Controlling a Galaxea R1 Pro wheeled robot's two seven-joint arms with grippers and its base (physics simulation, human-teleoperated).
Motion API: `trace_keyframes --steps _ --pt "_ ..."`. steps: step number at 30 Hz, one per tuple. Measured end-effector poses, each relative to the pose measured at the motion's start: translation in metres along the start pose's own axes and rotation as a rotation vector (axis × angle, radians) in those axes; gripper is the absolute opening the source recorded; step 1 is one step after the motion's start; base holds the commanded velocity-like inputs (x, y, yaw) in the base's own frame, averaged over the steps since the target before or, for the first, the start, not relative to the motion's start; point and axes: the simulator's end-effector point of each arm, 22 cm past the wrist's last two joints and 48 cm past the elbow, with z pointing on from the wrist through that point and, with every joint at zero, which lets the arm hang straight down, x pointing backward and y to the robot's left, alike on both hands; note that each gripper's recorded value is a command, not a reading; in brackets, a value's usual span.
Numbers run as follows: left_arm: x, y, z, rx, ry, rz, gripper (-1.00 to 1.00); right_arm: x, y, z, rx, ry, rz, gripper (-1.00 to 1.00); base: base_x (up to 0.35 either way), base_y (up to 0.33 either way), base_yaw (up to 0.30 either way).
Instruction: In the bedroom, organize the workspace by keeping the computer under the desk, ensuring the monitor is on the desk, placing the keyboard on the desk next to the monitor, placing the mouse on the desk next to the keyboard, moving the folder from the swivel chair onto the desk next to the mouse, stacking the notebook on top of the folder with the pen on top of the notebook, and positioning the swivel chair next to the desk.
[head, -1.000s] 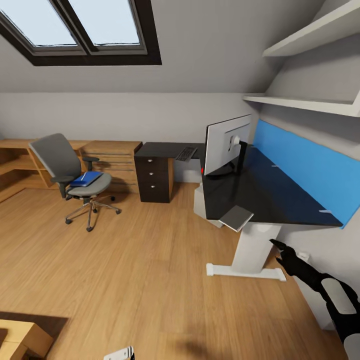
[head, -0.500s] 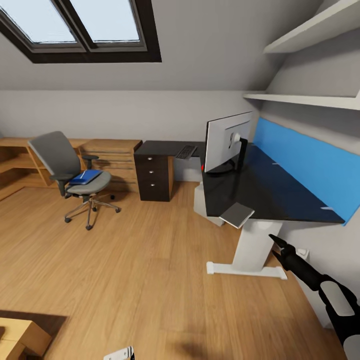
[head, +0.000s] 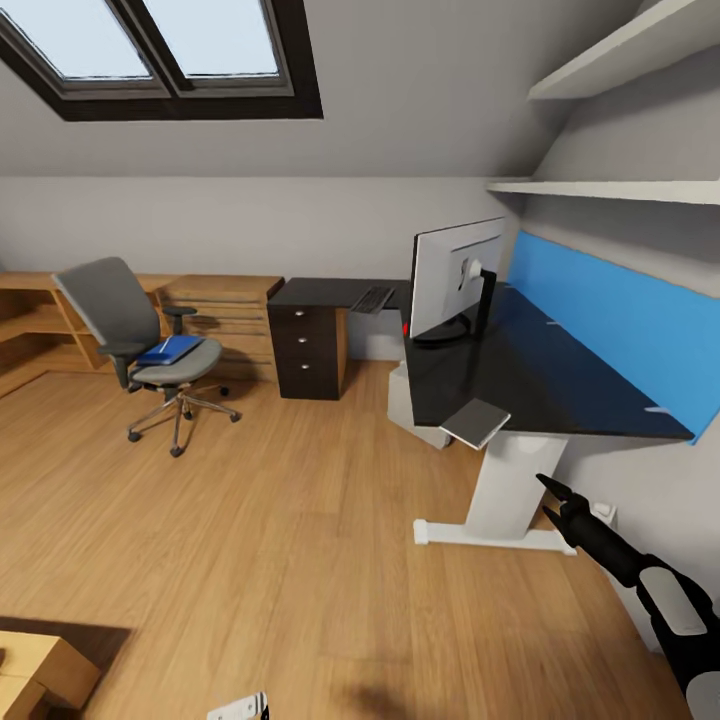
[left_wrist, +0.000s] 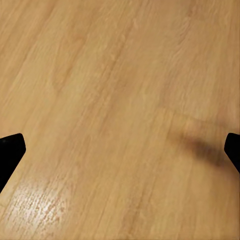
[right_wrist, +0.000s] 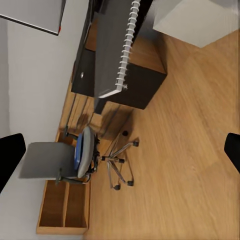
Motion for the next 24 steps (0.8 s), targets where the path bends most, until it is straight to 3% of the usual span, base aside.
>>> trace_keyframes --steps 13,24 --pt "0.017 0.001 0.017 0.0 -0.001 0.0 1.0 0.007 -0.023 0.001 -0.005 -0.002 0.002 1.0 0.0 0.0 0.0" --pt "0.017 0.003 0.017 0.0 -0.001 0.002 1.0 0.01 -0.025 0.002 0.0 0.002 0.004 1.0 0.0 0.0 0.0"
